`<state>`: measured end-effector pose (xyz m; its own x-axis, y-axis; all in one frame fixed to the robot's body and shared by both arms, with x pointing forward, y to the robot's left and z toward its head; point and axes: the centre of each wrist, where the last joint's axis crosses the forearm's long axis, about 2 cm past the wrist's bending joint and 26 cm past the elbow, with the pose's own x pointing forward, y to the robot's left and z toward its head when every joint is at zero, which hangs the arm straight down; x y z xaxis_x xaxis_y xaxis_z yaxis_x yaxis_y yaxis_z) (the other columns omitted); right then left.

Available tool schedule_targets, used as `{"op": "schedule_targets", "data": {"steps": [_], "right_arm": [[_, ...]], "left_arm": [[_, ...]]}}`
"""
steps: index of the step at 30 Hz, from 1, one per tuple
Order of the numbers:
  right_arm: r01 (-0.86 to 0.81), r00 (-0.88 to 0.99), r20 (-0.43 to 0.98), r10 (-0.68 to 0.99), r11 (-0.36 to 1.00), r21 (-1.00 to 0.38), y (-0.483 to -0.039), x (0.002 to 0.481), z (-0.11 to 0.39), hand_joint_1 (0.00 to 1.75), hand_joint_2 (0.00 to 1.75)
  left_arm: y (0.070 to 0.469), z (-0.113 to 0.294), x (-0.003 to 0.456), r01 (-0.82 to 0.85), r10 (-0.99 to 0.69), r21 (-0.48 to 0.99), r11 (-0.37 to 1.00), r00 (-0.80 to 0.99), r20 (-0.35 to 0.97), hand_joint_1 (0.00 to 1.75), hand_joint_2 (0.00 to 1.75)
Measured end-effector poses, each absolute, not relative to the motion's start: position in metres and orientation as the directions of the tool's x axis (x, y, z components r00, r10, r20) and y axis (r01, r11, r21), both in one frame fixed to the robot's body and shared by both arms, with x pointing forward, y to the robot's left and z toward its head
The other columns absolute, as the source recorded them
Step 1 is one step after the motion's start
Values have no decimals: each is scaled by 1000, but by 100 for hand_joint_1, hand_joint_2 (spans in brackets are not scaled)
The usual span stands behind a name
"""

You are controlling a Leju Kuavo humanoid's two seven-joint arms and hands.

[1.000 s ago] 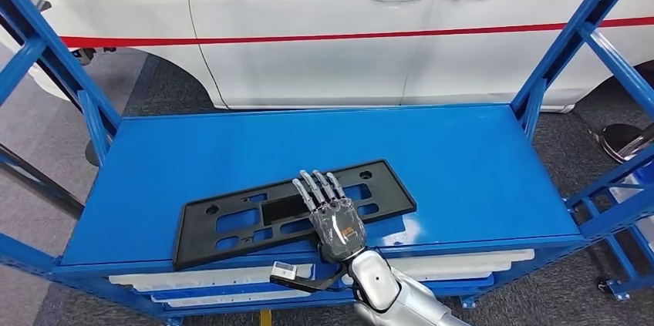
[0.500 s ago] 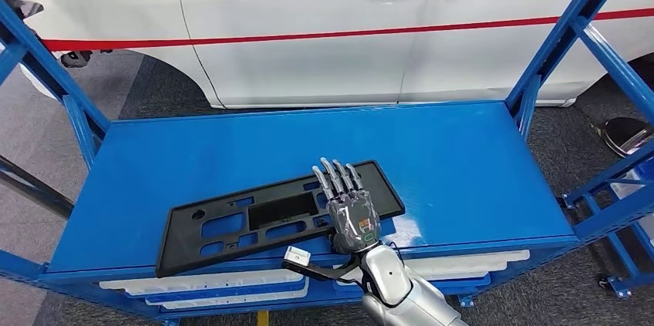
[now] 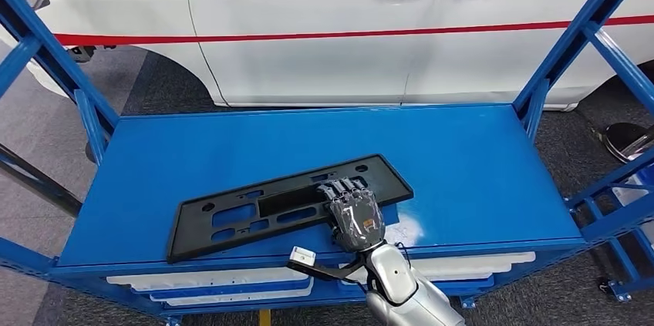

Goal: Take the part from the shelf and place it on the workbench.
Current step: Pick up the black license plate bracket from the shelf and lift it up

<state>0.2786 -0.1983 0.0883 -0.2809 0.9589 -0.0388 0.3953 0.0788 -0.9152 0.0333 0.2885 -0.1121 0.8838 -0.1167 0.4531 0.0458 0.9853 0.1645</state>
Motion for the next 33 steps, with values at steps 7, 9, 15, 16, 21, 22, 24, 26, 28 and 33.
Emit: {"op": "schedule_targets", "data": {"steps": [7, 9, 15, 16, 21, 22, 24, 26, 28, 33], "right_arm": [[406, -284, -34, 958, 88, -910, -197, 280, 92, 167, 175], [407, -281, -32, 959, 89, -909, -197, 280, 92, 168, 175], [409, -274, -30, 961, 88, -908, -199, 281, 93, 165, 175], [410, -273, -31, 962, 87, -908, -200, 281, 93, 165, 175], [411, -266, -33, 963, 82, -908, -204, 282, 93, 27, 175], [410, -263, -32, 964, 82, -909, -205, 282, 92, 5, 175], [402, -257, -28, 966, 80, -912, -206, 279, 89, 0, 175], [392, -249, -24, 968, 78, -917, -206, 276, 84, 0, 175], [385, -243, -23, 970, 75, -920, -207, 275, 82, 0, 175], [367, -244, -26, 969, 67, -928, -203, 275, 80, 0, 175]], "left_arm": [[286, -112, 34, 47, -115, 157, 987, 881, 459, 0, 0], [285, -112, 34, 47, -115, 156, 987, 881, 459, 0, 0], [285, -112, 32, 52, -118, 156, 986, 882, 456, 0, 0], [285, -112, 32, 53, -120, 155, 986, 881, 457, 0, 0], [281, -112, 33, 60, -122, 147, 987, 880, 460, 0, 0], [280, -112, 33, 61, -122, 145, 987, 879, 460, 0, 0], [279, -112, 33, 63, -123, 144, 988, 879, 461, 0, 0], [278, -112, 32, 67, -126, 143, 987, 879, 460, 0, 0], [277, -112, 33, 71, -129, 140, 988, 879, 460, 0, 0], [274, -112, 35, 84, -138, 134, 987, 875, 465, 0, 0]]}}
